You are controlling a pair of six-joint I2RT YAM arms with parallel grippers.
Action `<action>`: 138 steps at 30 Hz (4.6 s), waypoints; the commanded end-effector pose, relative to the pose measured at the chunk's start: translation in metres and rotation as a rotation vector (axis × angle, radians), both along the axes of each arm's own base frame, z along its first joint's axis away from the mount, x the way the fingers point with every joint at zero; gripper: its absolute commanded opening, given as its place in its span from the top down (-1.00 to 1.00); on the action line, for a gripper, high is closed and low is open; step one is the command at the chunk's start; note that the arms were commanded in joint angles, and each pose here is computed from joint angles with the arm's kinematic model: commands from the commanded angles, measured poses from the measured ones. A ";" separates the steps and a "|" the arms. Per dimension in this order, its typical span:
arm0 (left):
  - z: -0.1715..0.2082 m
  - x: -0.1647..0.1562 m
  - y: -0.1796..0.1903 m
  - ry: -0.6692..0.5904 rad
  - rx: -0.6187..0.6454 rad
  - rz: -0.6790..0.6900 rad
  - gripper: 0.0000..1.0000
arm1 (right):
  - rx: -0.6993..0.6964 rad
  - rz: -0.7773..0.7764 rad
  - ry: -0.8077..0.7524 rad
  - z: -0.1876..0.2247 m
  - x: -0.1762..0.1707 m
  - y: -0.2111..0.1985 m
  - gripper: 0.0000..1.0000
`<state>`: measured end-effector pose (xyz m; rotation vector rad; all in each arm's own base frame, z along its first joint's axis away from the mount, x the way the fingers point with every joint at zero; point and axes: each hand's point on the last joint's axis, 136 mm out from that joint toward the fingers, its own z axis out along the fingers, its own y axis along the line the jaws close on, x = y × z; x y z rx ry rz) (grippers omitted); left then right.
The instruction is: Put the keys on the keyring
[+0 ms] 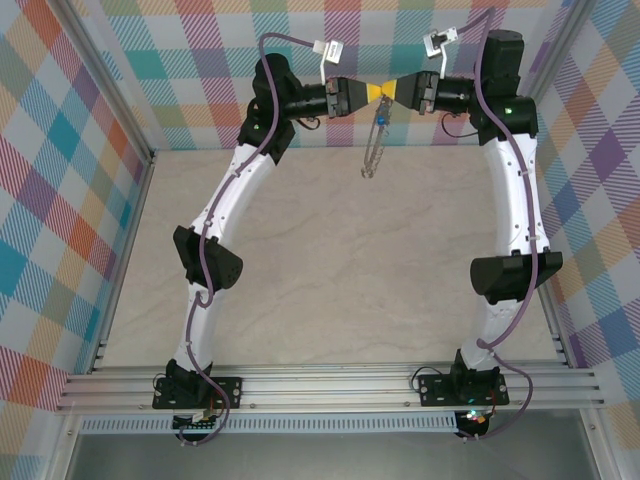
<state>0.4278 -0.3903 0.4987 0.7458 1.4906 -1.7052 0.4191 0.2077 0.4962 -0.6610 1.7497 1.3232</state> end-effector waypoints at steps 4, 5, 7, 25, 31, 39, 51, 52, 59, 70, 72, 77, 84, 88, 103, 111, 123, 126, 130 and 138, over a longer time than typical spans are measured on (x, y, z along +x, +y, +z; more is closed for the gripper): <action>0.027 -0.003 -0.005 -0.053 -0.093 0.045 1.00 | 0.031 0.096 -0.013 0.013 -0.024 0.013 1.00; 0.029 -0.002 -0.004 -0.053 -0.098 0.051 1.00 | 0.033 0.095 -0.015 0.014 -0.024 0.013 1.00; 0.031 0.000 -0.003 -0.056 -0.105 0.065 1.00 | 0.035 0.087 -0.022 0.017 -0.024 0.012 0.91; 0.049 0.014 0.029 -0.098 -0.143 0.128 1.00 | 0.103 -0.180 -0.099 0.049 -0.005 -0.026 -0.02; 0.056 0.014 0.036 -0.106 -0.159 0.132 1.00 | 0.092 -0.215 -0.071 0.033 -0.004 -0.030 0.00; 0.063 0.013 0.044 -0.118 -0.168 0.137 1.00 | 0.075 -0.152 -0.027 0.006 -0.009 -0.022 0.00; 0.068 0.010 0.045 -0.115 -0.188 0.122 1.00 | 0.052 -0.087 -0.026 -0.008 -0.005 0.002 -0.04; 0.068 0.011 0.045 -0.114 -0.192 0.123 1.00 | 0.052 -0.085 -0.030 -0.008 -0.005 0.003 -0.04; 0.068 0.012 0.045 -0.108 -0.202 0.121 1.00 | 0.050 -0.086 -0.033 -0.008 0.003 0.008 -0.04; 0.065 0.016 0.043 -0.098 -0.211 0.117 1.00 | 0.054 -0.059 -0.047 -0.002 0.013 0.016 -0.06; 0.064 0.016 0.043 -0.096 -0.210 0.115 1.00 | 0.054 -0.050 -0.048 -0.002 0.014 0.019 -0.06; 0.062 0.018 0.042 -0.093 -0.211 0.119 1.00 | 0.054 -0.023 -0.045 -0.001 0.014 0.025 -0.02; 0.063 0.020 0.043 -0.097 -0.217 0.129 1.00 | 0.044 -0.003 -0.032 -0.007 0.012 0.027 0.17; 0.063 0.022 0.043 -0.098 -0.219 0.136 1.00 | 0.041 0.003 -0.022 -0.011 0.012 0.028 0.37; 0.062 0.025 0.045 -0.095 -0.222 0.144 1.00 | 0.035 0.004 -0.026 -0.011 0.009 0.027 0.89; 0.062 0.025 0.047 -0.099 -0.219 0.144 1.00 | 0.001 -0.022 -0.019 -0.015 0.006 0.024 1.00; 0.056 0.028 0.049 -0.112 -0.177 0.151 1.00 | -0.081 -0.112 0.000 -0.023 0.009 0.009 1.00; 0.052 0.029 0.048 -0.117 -0.155 0.158 1.00 | -0.092 -0.127 0.001 -0.022 0.010 0.006 1.00; 0.047 0.031 0.048 -0.120 -0.129 0.168 1.00 | -0.105 -0.138 0.004 -0.023 0.010 0.003 1.00; 0.046 0.029 0.048 -0.130 -0.114 0.165 1.00 | -0.122 -0.158 0.011 -0.025 0.012 -0.003 1.00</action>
